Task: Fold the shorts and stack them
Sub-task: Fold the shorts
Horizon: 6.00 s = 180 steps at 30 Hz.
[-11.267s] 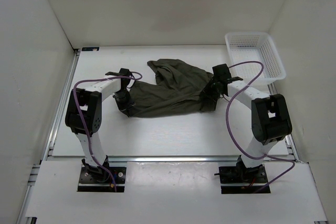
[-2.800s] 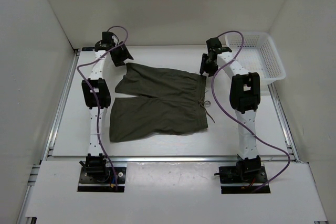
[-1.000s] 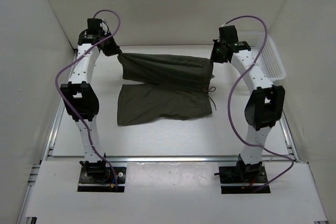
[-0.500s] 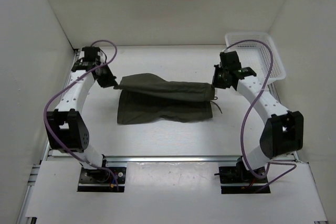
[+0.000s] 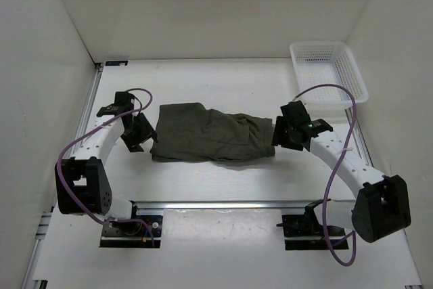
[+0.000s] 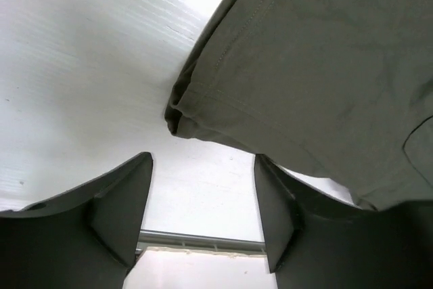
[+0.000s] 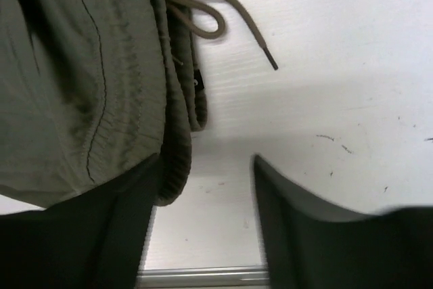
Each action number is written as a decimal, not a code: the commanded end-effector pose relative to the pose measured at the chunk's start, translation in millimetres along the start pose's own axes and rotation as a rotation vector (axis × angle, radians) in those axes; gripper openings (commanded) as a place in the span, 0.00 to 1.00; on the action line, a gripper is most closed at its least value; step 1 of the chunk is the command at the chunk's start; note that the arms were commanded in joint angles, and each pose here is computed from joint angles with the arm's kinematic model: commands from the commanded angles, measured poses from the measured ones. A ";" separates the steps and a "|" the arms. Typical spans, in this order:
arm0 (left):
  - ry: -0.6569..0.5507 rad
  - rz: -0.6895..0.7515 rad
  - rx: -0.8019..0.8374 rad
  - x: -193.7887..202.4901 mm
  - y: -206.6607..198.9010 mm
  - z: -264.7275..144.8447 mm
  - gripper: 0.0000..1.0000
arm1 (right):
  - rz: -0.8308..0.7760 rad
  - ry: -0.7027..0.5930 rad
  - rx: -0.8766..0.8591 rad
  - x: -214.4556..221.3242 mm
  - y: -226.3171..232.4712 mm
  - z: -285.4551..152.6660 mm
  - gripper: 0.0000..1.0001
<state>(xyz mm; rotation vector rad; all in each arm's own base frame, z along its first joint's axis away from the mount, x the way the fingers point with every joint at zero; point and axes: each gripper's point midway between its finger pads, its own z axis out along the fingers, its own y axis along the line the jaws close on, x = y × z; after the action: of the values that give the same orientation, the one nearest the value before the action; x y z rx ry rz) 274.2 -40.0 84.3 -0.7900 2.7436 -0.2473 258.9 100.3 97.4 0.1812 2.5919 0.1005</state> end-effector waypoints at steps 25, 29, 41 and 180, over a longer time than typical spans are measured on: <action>0.156 -0.064 -0.128 3.6 5.8 83.2 0.78 | 0.059 -0.016 -0.187 -60.3 35.7 -5.4 0.77; 0.176 -0.068 -0.098 12.4 -4.0 80.8 0.55 | 0.075 0.000 -0.167 -55.4 26.9 -0.2 0.83; 0.096 -0.049 -0.002 -10.7 -31.7 57.3 0.11 | 0.043 0.031 -0.252 -58.8 48.0 6.4 0.20; 0.008 0.611 0.184 108.1 -255.0 -33.7 0.47 | 0.060 0.072 -0.309 -8.3 35.2 -5.6 0.69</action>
<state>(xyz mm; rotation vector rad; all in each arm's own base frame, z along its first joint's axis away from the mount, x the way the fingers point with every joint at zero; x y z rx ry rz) 307.7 -317.3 166.7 0.0667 2.7444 -0.4406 268.2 116.5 99.6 0.1902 2.5988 0.4443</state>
